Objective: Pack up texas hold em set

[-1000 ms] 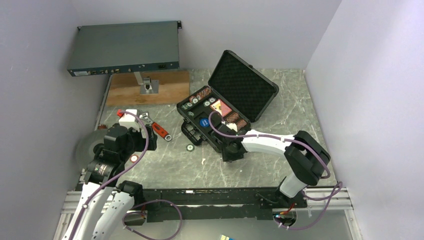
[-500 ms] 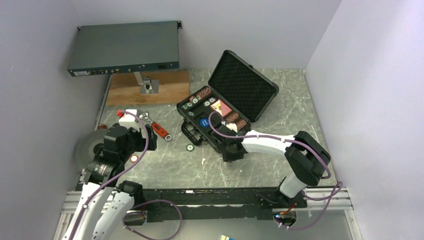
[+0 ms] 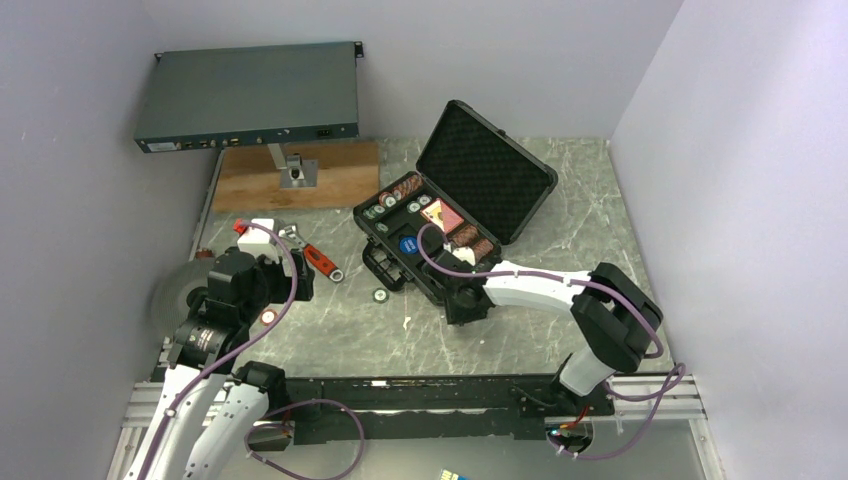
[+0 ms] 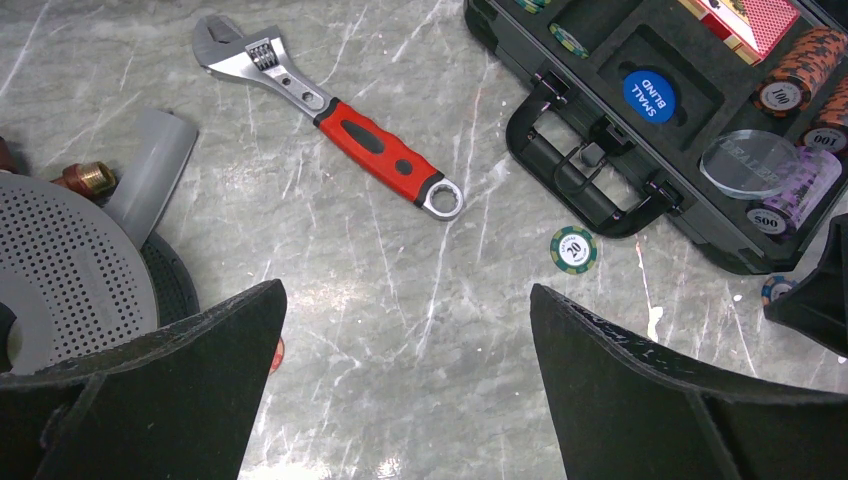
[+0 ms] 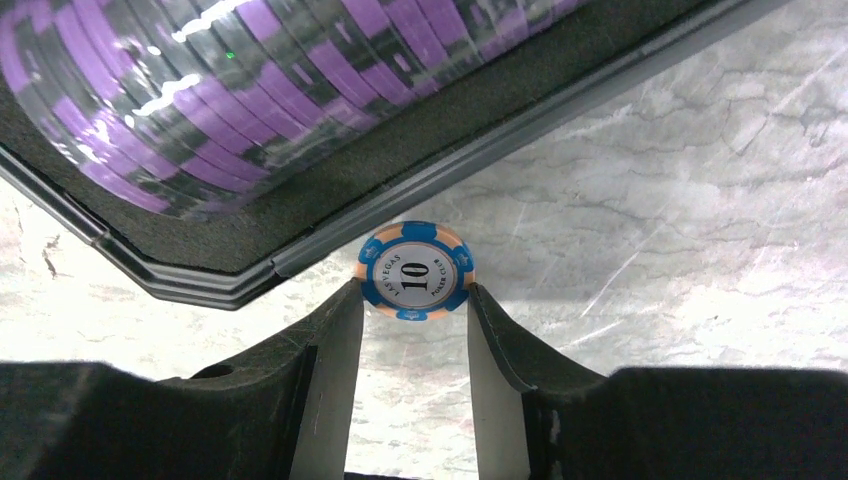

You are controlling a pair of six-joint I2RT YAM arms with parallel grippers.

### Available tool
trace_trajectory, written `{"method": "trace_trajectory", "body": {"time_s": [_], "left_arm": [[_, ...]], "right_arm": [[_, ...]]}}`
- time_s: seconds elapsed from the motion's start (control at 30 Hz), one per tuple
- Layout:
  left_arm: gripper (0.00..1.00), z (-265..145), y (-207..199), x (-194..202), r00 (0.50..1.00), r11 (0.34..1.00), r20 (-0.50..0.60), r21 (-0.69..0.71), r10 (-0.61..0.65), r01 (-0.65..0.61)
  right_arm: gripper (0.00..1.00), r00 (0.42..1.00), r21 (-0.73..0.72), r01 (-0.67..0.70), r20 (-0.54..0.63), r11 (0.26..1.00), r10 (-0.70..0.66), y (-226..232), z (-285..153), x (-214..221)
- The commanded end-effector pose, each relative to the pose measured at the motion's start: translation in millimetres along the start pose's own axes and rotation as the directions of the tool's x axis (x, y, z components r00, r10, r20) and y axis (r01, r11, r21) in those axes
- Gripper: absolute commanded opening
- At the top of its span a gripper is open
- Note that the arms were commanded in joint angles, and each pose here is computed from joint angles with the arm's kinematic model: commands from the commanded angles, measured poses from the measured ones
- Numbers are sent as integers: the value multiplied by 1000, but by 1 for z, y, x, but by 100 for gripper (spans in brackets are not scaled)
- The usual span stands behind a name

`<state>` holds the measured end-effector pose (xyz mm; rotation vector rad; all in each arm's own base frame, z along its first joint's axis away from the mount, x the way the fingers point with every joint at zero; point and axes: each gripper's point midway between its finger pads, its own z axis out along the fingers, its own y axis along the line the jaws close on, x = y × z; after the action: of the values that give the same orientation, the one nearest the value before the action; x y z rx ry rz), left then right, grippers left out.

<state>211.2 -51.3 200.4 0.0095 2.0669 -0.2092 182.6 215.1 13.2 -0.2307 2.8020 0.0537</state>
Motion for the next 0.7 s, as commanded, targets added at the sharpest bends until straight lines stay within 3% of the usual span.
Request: {"method": "trace_trajectory", "body": {"time_s": [0.0, 0.4, 0.67], "left_arm": [[99, -1, 1, -10, 999, 1000, 40, -7, -2, 3], [99, -2, 1, -11, 999, 1000, 42, -6, -3, 3], [99, -2, 1, -10, 999, 1000, 41, -6, -3, 3]], "right_arm": [[31, 999, 64, 9, -42, 998, -6, -17, -9, 14], [32, 1000, 73, 0, -4, 997, 0, -21, -26, 4], [64, 1000, 51, 2, 21, 999, -3, -15, -22, -5]]}}
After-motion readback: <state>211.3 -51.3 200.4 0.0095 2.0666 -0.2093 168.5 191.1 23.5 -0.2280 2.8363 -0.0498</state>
